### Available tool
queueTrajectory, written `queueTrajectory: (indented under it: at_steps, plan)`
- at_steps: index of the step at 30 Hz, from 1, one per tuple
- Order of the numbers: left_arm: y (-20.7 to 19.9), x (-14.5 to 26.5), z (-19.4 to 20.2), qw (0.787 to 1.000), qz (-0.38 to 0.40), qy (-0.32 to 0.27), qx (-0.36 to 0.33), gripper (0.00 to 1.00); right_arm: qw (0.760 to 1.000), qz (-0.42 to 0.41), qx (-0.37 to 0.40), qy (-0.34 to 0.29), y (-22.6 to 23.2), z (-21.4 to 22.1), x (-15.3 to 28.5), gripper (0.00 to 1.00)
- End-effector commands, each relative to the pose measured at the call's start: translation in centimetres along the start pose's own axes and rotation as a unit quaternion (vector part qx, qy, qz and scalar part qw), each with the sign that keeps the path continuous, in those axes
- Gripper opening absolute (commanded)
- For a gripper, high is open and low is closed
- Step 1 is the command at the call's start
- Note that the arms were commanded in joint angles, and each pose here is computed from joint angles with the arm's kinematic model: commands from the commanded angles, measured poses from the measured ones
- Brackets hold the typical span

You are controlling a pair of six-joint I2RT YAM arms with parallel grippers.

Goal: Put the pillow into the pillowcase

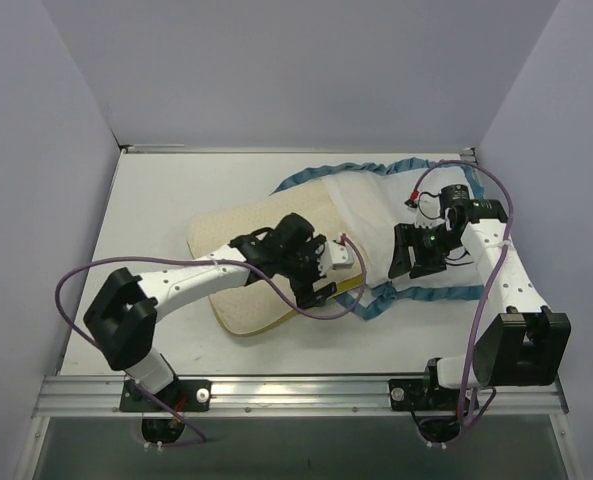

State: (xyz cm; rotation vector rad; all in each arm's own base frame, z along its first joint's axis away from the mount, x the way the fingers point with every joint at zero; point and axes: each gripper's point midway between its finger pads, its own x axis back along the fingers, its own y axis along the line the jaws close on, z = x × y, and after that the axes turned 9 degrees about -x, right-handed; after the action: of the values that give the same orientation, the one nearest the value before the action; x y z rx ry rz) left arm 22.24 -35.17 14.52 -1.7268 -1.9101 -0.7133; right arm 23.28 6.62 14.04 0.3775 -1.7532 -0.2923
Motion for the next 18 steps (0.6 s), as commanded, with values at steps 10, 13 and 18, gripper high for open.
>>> queueTrajectory:
  at_steps: [10,13,18]
  plan:
    - [4.1,-6.2,8.9,0.988,-0.068,0.138,0.006,0.81,0.984,-0.005,-0.167,-0.054,2.0,5.2,-7.3,0.82]
    - [4.4,-6.3,9.7,0.988,-0.035,0.126,0.088,0.63,0.977,0.029,-0.2,-0.073,0.4,5.8,-9.4,0.77]
    - [5.0,-5.8,7.8,0.986,0.005,0.064,0.157,0.54,0.97,0.067,-0.207,-0.105,-1.5,5.2,-12.1,0.71]
